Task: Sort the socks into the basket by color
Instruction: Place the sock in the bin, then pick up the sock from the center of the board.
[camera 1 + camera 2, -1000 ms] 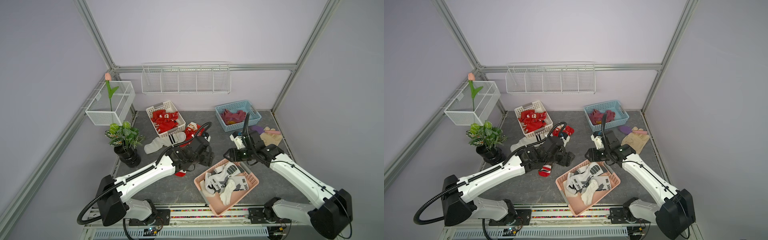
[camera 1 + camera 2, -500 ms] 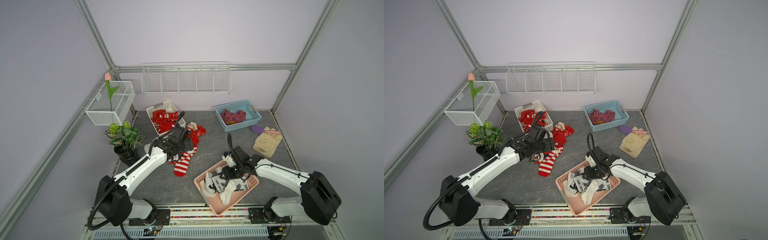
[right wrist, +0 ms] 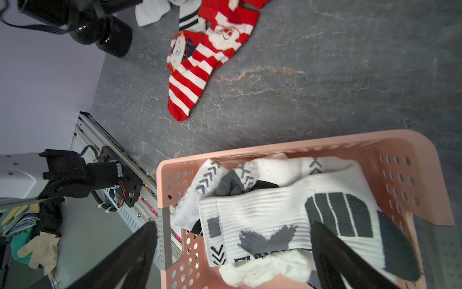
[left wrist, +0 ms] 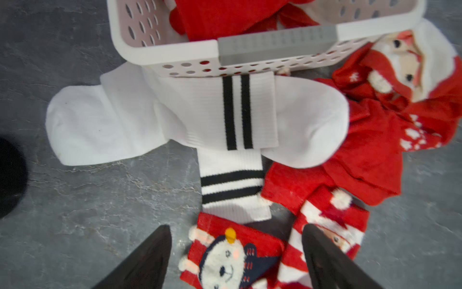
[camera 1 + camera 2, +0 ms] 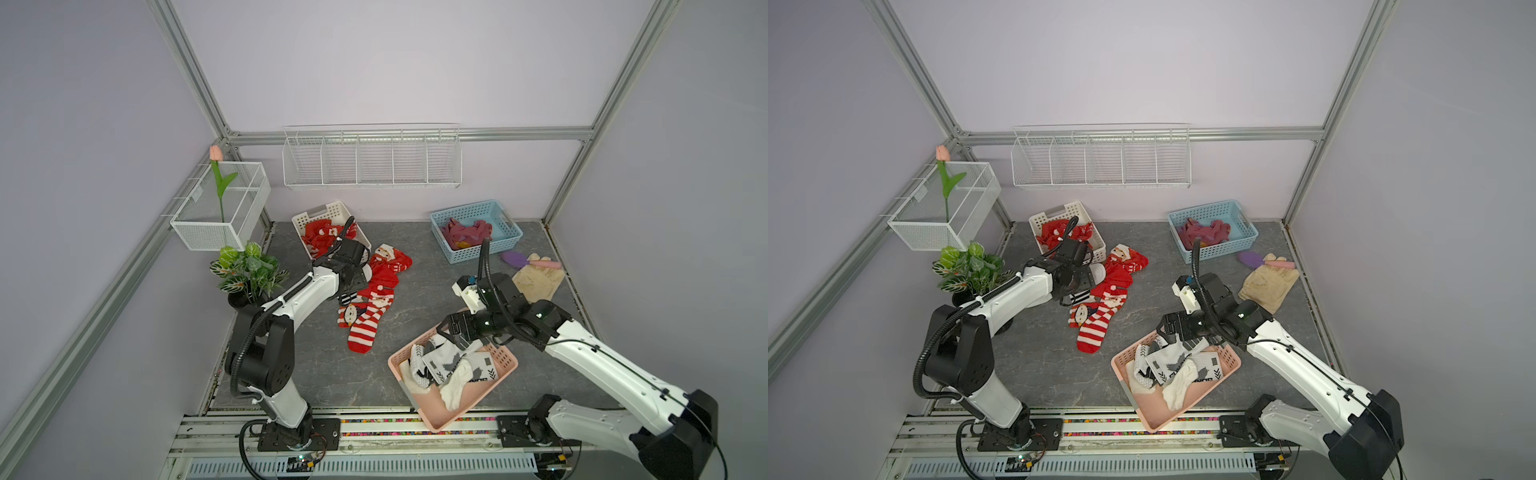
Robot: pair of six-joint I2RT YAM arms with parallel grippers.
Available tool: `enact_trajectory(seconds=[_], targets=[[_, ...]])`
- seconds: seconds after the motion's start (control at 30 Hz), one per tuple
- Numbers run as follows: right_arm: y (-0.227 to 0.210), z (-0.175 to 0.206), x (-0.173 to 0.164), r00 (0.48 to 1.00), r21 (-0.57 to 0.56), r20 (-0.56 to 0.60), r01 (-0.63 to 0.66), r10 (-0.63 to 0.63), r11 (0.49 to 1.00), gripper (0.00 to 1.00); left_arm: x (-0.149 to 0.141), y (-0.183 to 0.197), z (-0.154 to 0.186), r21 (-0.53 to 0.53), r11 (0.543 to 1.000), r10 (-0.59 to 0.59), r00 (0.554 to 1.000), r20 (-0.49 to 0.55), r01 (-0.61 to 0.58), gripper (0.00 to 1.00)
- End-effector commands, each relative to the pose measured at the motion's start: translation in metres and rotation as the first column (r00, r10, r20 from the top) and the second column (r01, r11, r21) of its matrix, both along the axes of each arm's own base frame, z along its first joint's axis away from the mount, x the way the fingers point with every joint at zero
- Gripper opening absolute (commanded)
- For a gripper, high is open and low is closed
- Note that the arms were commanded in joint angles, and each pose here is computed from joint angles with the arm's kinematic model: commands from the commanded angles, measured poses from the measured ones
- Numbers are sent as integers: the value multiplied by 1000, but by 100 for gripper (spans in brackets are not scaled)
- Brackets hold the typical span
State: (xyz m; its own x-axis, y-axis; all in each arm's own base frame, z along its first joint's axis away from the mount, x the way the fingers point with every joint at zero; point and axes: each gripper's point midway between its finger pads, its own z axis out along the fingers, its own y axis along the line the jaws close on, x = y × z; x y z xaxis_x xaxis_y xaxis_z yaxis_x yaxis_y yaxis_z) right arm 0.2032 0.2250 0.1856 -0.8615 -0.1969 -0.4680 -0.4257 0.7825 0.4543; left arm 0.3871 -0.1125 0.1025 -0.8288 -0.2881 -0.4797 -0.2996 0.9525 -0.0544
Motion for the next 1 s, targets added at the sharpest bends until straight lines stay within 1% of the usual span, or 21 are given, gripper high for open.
enact_trajectory(seconds=[0.0, 0.13, 0.23, 0.47, 0.53, 0.67, 0.73, 0.8, 0.83, 0.87, 0.97], targets=[[-9, -3, -4, 1000, -44, -14, 2, -3, 999, 93, 9, 25, -7, 50, 996, 80, 997, -9, -79, 80], [-8, -1, 2, 1000, -37, -4, 4, -5, 999, 90, 16, 41, -23, 57, 993, 109, 993, -40, -107, 81], [-7, -3, 7, 1000, -32, -10, 0, 0, 999, 89, 25, 50, -30, 73, 991, 112, 993, -36, -109, 82], [-1, -7, 22, 1000, -17, -31, -1, 0, 1000, 89, 44, 62, -46, 44, 993, 109, 994, -19, -108, 83], [1, -7, 26, 999, -10, -36, -4, 4, 1000, 89, 48, 63, -53, 24, 994, 104, 994, -26, -103, 83], [3, -8, 33, 999, -5, -45, -4, 3, 1000, 89, 53, 65, -69, 18, 994, 104, 993, -56, -103, 83], [3, -10, 35, 999, -4, -54, -5, 5, 1000, 90, 57, 64, -70, 5, 995, 101, 993, -56, -100, 82], [3, -11, 38, 998, -2, -59, -4, 4, 1000, 91, 57, 64, -72, 3, 994, 109, 991, -76, -109, 78], [3, -11, 38, 998, 0, -63, -4, 4, 1000, 92, 55, 65, -76, 8, 993, 116, 988, -99, -116, 75], [4, -11, 38, 998, 4, -65, -8, 8, 1000, 93, 53, 65, -80, 8, 992, 124, 985, -117, -124, 69], [3, -9, 39, 998, 11, -66, -4, 5, 1000, 98, 46, 60, -85, -15, 991, 130, 981, -142, -134, 43]])
